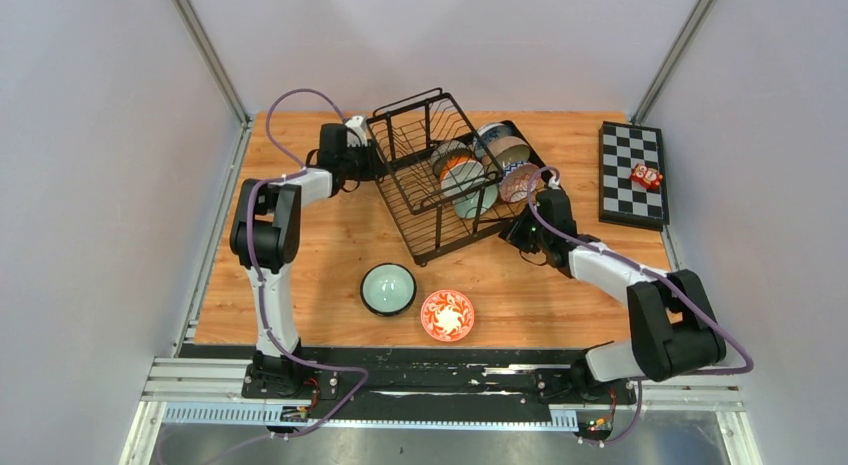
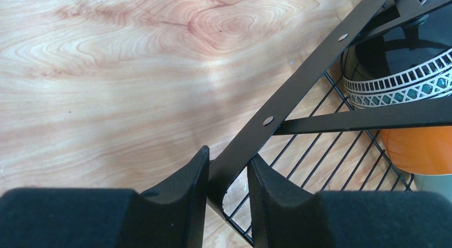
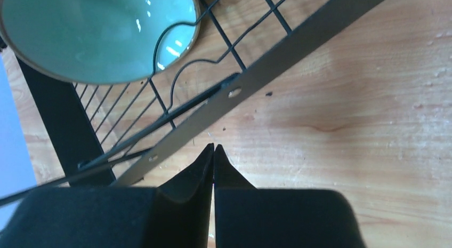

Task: Load the bowls into the dish rack
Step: Adjust the dish rack at the center of the board.

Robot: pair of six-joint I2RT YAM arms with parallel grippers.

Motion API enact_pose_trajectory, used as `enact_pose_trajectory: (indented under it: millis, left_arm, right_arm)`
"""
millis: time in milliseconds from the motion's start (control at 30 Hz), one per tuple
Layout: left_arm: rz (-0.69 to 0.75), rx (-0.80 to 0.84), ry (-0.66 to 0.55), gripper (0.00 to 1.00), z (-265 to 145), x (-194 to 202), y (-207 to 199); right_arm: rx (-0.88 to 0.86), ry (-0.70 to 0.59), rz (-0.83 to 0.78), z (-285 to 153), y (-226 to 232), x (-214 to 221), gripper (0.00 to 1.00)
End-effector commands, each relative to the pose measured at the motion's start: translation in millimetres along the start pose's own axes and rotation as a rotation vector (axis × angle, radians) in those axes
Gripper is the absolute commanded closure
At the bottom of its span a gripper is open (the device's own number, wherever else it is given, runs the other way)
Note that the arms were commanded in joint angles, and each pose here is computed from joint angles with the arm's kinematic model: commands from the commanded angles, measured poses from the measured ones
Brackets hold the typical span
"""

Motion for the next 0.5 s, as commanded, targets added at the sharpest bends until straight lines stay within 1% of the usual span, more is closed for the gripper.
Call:
enact_pose_trajectory:
  millis: [0,267,467]
  left_arm:
    - [-0.049,0.038,0.035,1.0,-11,18,-29]
    - [-0.117,0.007,-0.02,1.0,-37,29,-36]
    - [-0.162,-0.041,-0.026,1.0,-56,43,-37]
  right_arm:
    - [0.013,-0.091,0.019,12,8,-20,0.97]
    - [0.027,-0.131,-0.011,23,12,-38,0.97]
    - [0.012,-0.169,-0.034,31,15,-52,0.97]
Point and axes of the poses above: each gripper's point midway between its finger pads, its own z axis out along the fingers, its own y axis along the line the jaws close on, x = y × z, the point moved 7 cm from there along -z, back along the fingers, and after that the axes turned 13 degrees about -z, right-handed, at the moved point
